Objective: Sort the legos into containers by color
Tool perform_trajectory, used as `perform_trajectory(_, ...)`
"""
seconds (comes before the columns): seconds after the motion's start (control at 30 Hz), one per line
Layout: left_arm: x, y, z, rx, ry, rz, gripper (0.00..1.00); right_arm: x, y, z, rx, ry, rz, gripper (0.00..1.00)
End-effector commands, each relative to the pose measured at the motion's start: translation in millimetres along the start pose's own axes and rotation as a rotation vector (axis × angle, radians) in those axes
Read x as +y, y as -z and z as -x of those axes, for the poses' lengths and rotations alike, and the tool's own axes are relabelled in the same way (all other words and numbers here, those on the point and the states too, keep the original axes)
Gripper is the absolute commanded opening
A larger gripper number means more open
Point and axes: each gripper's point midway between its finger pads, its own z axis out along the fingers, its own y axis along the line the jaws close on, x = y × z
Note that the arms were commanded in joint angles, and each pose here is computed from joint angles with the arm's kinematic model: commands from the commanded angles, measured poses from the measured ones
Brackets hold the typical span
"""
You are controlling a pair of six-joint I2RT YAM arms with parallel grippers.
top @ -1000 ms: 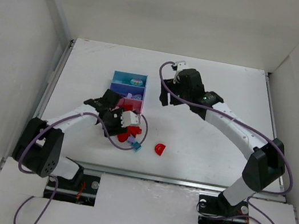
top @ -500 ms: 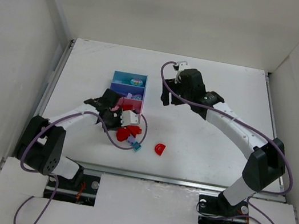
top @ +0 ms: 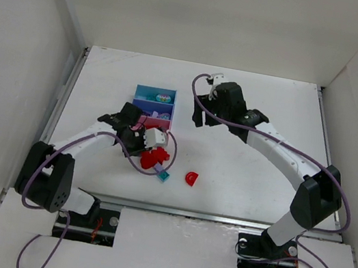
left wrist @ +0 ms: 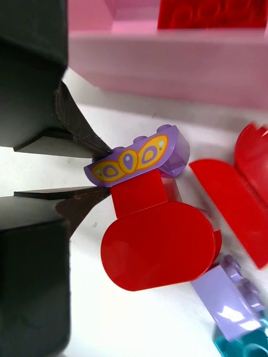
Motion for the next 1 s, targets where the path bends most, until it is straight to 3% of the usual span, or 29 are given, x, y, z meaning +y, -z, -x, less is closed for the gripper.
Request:
perform_trajectory(0.0, 10, 33, 37, -0.119, 0.036, 0.04, 0.0, 5, 17, 21, -0.062, 0.035, 0.05, 0.79)
perform_trajectory(0.13, 16, 52, 56, -0.183, 0.043, 0.072, 0.0, 19, 33, 23, -0.076, 0.08, 0.155, 0.8)
perform_trajectory(0.27, 24, 74, 76, -0.249, 0.015, 0.111, 0.0, 46, 54, 29, -0.067, 0.151, 0.337, 0.89)
perform_trajectory(0.4, 56, 102, 105, -0.331, -0.024, 0.266, 0.0, 80, 74, 38, -0.093, 0.183, 0.548, 1.0)
perform_trajectory(0.5, 89, 135, 135, -0.412, -0.077, 0.453, 0.0, 99, 79, 56, -0.116, 0.14, 0.646, 1.0)
perform_trajectory(0.67, 109, 165, 158, -0.458, -0.132, 0.623, 0.0, 116, 80, 77, -0.135, 0.082, 0.725, 1.0)
perform_trajectory(0.97, 98, 173, 178, -0.519, -0.205, 0.653, 0.0, 115, 35, 77, -0.092, -0.001, 0.691, 1.0)
